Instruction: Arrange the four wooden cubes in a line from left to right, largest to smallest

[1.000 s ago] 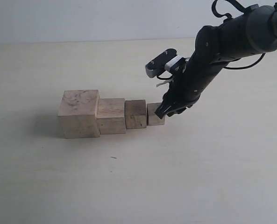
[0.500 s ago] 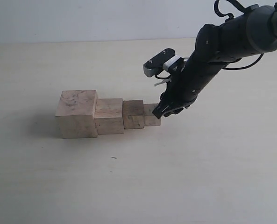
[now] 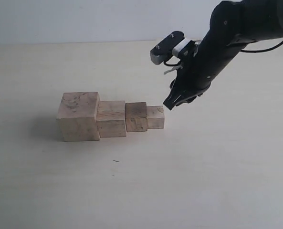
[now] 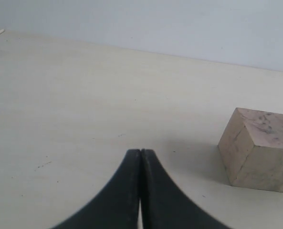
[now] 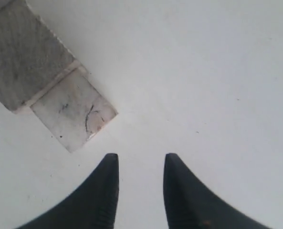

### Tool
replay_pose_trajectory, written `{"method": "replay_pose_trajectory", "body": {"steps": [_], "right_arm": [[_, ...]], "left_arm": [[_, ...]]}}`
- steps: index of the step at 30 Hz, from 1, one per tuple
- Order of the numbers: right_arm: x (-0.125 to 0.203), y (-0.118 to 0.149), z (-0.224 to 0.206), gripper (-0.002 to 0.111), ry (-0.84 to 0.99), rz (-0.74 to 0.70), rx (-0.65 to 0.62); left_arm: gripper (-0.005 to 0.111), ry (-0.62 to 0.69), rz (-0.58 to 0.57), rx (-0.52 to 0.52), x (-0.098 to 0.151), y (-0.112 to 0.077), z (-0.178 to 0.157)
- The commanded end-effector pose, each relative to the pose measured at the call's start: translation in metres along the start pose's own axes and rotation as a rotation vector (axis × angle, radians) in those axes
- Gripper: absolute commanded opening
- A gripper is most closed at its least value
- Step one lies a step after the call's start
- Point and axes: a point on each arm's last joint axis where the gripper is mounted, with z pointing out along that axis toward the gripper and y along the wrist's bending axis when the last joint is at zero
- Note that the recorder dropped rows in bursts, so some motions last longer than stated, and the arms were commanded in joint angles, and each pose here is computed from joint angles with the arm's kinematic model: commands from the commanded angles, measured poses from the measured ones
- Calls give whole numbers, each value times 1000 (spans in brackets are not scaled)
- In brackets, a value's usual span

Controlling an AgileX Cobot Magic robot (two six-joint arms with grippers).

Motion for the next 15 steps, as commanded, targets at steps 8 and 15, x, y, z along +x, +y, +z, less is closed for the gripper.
{"method": "replay_pose_trajectory", "body": {"steps": [8, 15], "right_arm": [[-13, 12, -98, 0, -250, 291, -23], [-19, 36, -151, 0, -431, 506, -257]], "left_arm": [[0, -6, -1, 3, 0, 0, 0], [0, -6, -1, 3, 0, 0, 0]]}}
